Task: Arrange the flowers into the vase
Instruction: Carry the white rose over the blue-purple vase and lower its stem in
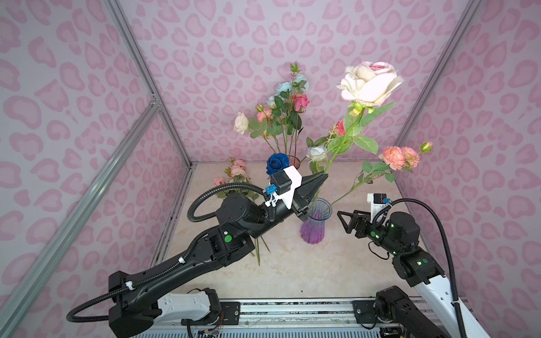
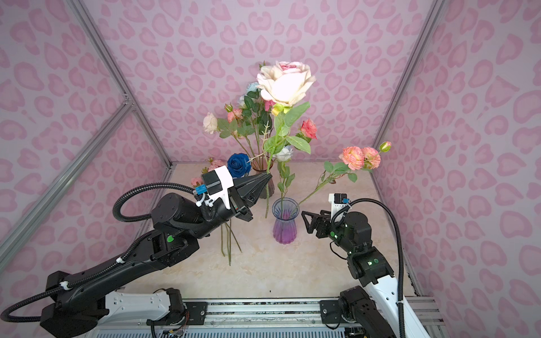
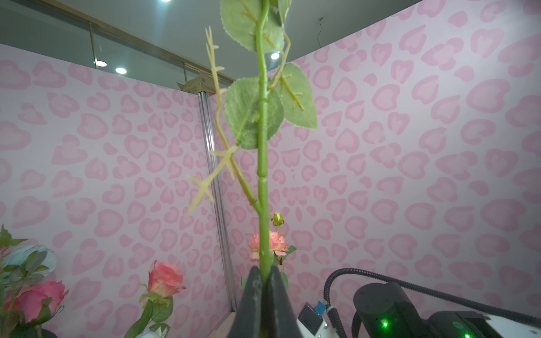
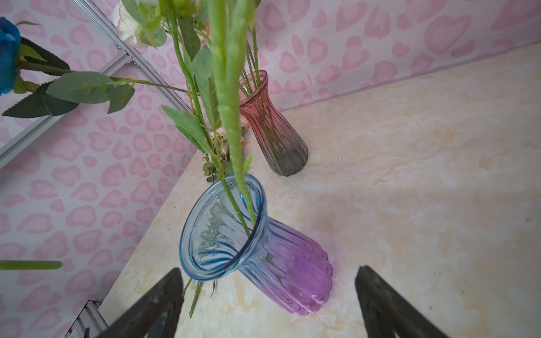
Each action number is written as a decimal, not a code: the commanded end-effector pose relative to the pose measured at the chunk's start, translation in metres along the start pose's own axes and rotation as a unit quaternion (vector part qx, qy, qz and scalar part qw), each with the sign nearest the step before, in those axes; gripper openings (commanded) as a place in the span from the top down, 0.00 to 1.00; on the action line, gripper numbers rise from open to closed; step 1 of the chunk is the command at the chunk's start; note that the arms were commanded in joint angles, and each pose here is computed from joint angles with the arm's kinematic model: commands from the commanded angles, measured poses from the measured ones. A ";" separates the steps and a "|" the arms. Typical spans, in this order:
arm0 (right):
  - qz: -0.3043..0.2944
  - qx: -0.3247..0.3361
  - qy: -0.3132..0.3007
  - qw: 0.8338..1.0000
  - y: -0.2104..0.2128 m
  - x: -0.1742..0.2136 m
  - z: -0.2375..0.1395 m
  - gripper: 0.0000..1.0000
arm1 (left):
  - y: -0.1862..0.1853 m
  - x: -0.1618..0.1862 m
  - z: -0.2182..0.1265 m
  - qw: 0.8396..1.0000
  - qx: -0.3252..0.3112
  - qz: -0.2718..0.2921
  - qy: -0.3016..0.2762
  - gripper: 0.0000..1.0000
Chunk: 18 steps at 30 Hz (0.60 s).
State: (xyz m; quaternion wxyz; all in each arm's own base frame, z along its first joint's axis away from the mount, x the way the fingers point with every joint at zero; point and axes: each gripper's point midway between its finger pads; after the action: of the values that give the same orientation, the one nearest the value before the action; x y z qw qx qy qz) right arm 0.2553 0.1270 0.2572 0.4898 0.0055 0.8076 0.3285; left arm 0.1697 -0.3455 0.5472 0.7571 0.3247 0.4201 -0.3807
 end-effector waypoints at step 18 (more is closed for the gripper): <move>-0.010 0.018 -0.007 1.000 -0.009 0.000 -0.011 0.07 | 0.030 0.099 0.066 0.995 -0.095 -0.015 0.017 0.97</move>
State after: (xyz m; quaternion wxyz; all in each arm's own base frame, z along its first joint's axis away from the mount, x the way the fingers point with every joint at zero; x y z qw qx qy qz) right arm 0.2493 0.1155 0.2551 0.4955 0.0112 0.8099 0.3136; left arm 0.2403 -0.4228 0.4944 0.7673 0.2907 0.4613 -0.3374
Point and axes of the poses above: each gripper's point midway between its finger pads, its own z axis out along the fingers, its own y axis along the line the jaws close on, x = y × z, and after that the axes turned 2 degrees about z, right-handed
